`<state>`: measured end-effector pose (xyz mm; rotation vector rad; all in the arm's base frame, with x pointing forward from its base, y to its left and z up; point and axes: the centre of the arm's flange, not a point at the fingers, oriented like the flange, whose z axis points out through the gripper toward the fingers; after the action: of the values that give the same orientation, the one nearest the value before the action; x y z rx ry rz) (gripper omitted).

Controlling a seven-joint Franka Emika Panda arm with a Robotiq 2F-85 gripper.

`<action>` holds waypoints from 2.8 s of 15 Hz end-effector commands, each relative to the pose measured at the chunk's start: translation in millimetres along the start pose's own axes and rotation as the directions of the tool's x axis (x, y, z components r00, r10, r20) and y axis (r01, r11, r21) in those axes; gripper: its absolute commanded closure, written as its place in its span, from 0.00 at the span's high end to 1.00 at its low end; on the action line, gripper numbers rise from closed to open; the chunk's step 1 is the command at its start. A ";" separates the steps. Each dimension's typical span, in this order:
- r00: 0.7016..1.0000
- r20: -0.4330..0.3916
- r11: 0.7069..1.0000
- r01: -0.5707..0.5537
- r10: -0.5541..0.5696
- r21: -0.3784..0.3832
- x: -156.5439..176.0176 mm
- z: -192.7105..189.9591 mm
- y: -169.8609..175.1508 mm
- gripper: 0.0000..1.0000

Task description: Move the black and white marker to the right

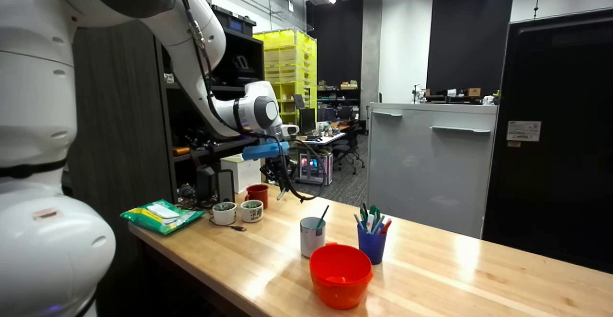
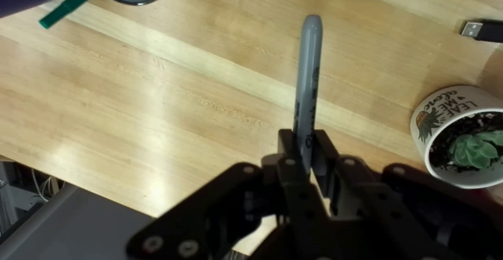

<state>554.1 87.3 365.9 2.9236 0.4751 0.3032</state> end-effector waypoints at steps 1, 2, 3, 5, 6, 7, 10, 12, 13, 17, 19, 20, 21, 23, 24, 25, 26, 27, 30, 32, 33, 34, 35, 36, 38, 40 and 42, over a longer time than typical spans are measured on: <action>1.000 0.002 1.000 0.000 0.000 0.001 -0.2 1.4 0.0 0.14; 1.000 0.005 1.000 0.000 0.000 0.001 -0.4 3.5 0.0 0.14; 1.000 0.008 1.000 0.000 0.000 0.002 -0.4 5.5 -0.1 0.14; 1.000 0.011 1.000 -0.001 0.001 0.003 -0.5 7.5 0.4 0.14; 1.000 0.011 1.000 -0.001 0.001 0.003 -0.5 7.4 0.4 0.14; 1.000 0.010 1.000 -0.001 0.001 0.003 -0.3 7.2 0.3 0.14; 1.000 0.010 1.000 -0.001 0.001 0.002 0.0 7.2 0.5 0.14; 1.000 -0.007 1.000 -0.008 0.008 0.000 2.5 -0.2 5.1 0.04; 1.000 -0.015 1.000 -0.015 0.015 -0.002 3.6 -4.3 9.2 0.04; 0.998 -0.044 0.999 -0.048 0.046 -0.024 9.0 -21.1 30.8 0.04; 0.996 -0.056 0.997 -0.071 0.068 -0.038 10.6 -31.1 47.1 0.04; 0.995 -0.063 0.995 -0.084 0.081 -0.048 11.0 -36.1 55.2 0.04; 0.993 -0.073 0.993 -0.098 0.093 -0.060 11.0 -42.0 64.5 0.04; 0.989 -0.091 0.989 -0.122 0.115 -0.078 10.9 -52.8 82.2 0.04; 0.987 -0.099 0.987 -0.133 0.124 -0.089 10.7 -57.5 91.2 0.04; 0.986 -0.103 0.985 -0.142 0.132 -0.101 10.7 -62.3 100.7 0.04; 0.985 -0.107 0.982 -0.151 0.139 -0.114 10.5 -67.6 110.1 0.04; 0.983 -0.110 0.979 -0.158 0.145 -0.127 9.8 -71.8 118.3 0.04; 0.979 -0.108 0.967 -0.189 0.172 -0.169 6.3 -83.7 143.6 0.04; 0.977 -0.088 0.962 -0.209 0.196 -0.177 1.9 -90.1 159.0 0.04; 0.974 -0.071 0.958 -0.224 0.215 -0.177 -0.4 -92.2 165.3 0.04; 0.972 -0.047 0.957 -0.235 0.231 -0.170 -3.0 -93.9 172.2 0.04; 0.968 -0.014 0.956 -0.248 0.249 -0.154 -6.2 -95.1 179.6 0.04; 0.964 0.010 0.955 -0.262 0.266 -0.141 -9.9 -95.6 185.4 0.04; 0.952 0.048 0.948 -0.294 0.301 -0.121 -16.4 -97.6 197.5 0.04; 0.942 0.068 0.942 -0.322 0.329 -0.098 -21.9 -98.6 209.3 0.04; 0.933 0.079 0.936 -0.346 0.351 -0.072 -26.3 -99.3 221.3 0.04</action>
<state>574.8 -99.0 487.7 2.8987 -0.0417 0.2489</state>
